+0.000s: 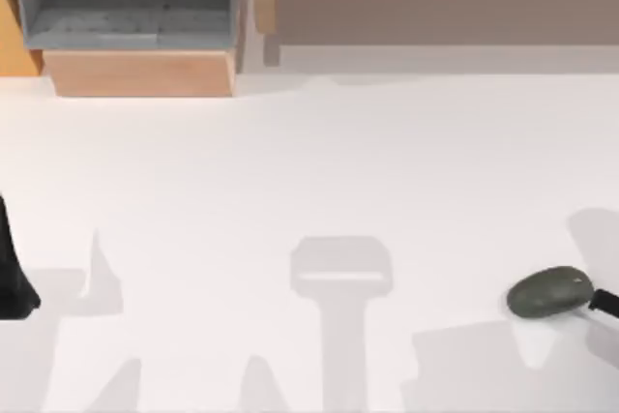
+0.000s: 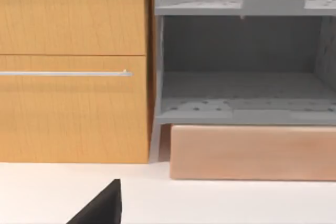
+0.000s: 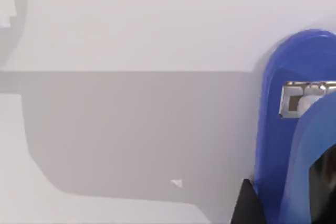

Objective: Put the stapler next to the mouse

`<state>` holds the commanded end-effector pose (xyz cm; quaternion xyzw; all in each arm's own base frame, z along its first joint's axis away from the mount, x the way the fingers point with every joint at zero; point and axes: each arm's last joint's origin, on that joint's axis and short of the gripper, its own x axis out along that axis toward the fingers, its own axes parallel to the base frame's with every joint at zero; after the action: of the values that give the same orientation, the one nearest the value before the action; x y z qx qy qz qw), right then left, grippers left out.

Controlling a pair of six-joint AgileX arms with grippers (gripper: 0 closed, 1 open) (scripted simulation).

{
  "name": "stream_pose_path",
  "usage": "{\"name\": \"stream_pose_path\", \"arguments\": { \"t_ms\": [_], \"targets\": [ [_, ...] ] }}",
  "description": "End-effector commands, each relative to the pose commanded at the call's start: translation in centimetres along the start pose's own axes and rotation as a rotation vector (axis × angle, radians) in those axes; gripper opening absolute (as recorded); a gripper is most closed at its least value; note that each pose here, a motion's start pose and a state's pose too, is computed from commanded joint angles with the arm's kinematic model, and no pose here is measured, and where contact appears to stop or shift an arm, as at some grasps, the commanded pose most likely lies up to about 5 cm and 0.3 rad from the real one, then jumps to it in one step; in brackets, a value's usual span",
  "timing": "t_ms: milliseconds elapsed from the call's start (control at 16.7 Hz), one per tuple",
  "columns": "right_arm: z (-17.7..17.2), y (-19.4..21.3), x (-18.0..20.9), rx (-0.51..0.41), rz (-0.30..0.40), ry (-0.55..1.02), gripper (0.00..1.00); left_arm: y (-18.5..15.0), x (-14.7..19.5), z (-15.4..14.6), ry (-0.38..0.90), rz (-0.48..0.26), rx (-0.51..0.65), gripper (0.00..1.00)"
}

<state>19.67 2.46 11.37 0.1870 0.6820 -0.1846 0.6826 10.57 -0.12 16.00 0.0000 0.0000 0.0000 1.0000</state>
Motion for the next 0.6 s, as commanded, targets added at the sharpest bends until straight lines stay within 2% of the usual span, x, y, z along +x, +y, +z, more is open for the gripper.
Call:
{"name": "stream_pose_path", "arguments": {
  "t_ms": [300,600],
  "targets": [
    [0.0,0.0,-0.2,-0.003,-0.002,-0.004,0.00,0.0,0.0,0.0,0.000,0.000,0.000,1.00],
    [0.0,0.0,-2.6,-0.002,-0.006,0.001,0.00,0.0,0.0,0.0,0.000,0.000,0.000,1.00]
  ]
}}
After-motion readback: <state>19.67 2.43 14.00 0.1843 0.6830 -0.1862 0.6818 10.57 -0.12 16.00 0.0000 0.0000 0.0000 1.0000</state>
